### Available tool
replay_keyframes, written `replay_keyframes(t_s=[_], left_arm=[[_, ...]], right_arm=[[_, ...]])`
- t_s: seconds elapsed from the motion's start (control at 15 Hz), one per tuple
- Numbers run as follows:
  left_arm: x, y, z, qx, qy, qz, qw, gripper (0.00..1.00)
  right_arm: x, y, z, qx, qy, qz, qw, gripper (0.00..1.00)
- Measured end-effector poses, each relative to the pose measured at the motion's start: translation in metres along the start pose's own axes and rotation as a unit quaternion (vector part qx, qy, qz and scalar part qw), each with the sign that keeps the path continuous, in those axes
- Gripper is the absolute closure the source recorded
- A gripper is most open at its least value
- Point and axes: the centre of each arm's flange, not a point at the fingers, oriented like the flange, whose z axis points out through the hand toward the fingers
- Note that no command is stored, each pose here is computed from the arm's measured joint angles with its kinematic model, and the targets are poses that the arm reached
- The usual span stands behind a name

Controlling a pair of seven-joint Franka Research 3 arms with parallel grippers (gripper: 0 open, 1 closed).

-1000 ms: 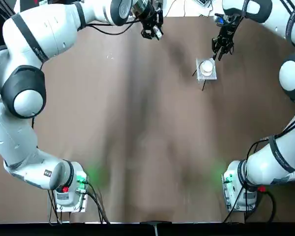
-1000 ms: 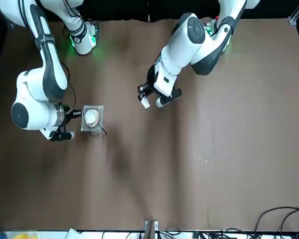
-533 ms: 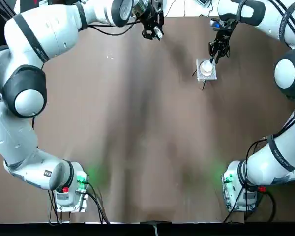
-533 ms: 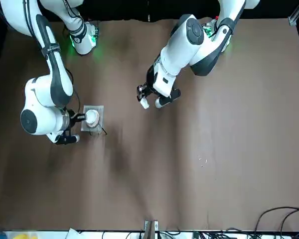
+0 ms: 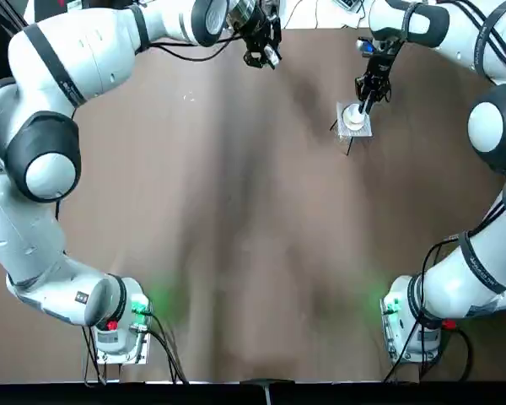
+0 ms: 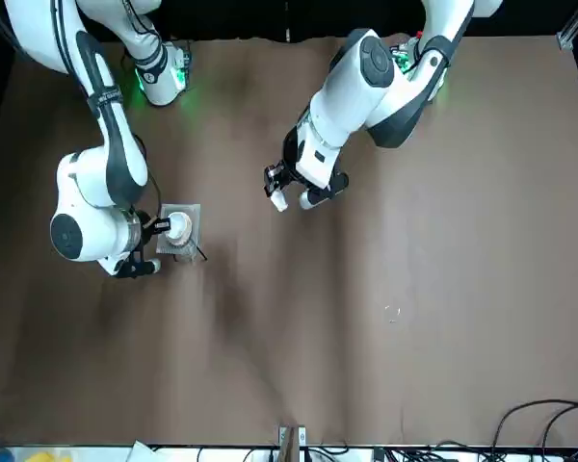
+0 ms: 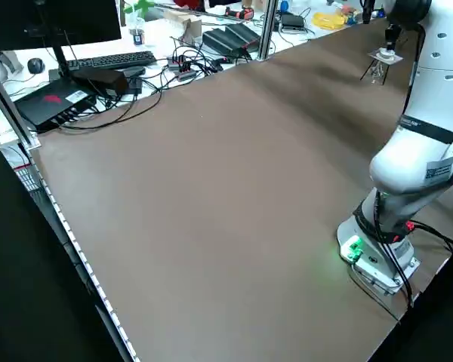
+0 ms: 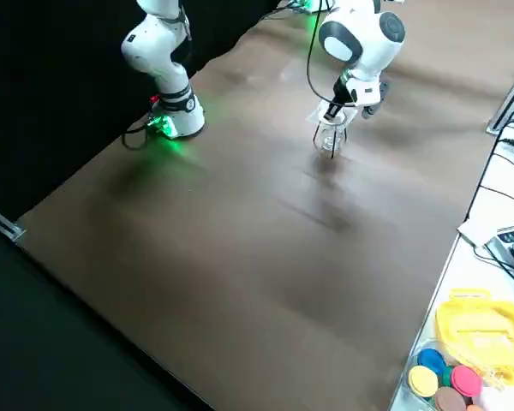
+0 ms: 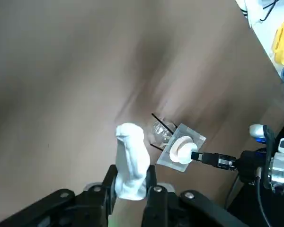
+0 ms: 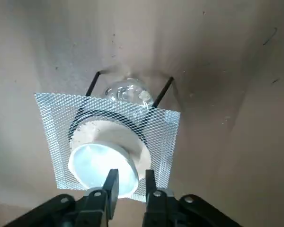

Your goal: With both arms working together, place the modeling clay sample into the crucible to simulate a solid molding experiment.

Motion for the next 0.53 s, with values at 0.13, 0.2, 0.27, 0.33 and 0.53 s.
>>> replay_keyframes(t_s=[0.13, 0.2, 0.27, 0.33, 0.53], left_arm=[[0.0001, 0.0000, 0.0001, 0.000, 0.000, 0.000, 1.000, 0.71], [0.0001, 0.0000, 0.0001, 0.000, 0.000, 0.000, 1.000, 0.71], [0.0001, -0.0001, 0.0002, 0.000, 0.000, 0.000, 1.000, 0.72], [0.0002, -0.0001, 0.0003, 0.000, 0.000, 0.000, 1.000, 0.72], [0.0004, -0.0001, 0.0003, 0.000, 0.000, 0.000, 1.000, 0.71]], right_arm=[[0.0003, 0.0002, 0.0006, 0.000, 0.000, 0.000, 1.000, 0.76], [0.0008, 0.0004, 0.0018, 0.000, -0.001, 0.000, 1.000, 0.77], [0.0016, 0.0008, 0.0034, 0.000, -0.002, 0.001, 1.000, 0.78], [0.0024, 0.0011, 0.0050, 0.000, -0.003, 0.001, 1.000, 0.78], [0.0044, 0.0019, 0.0097, 0.000, -0.006, 0.002, 1.000, 0.78]])
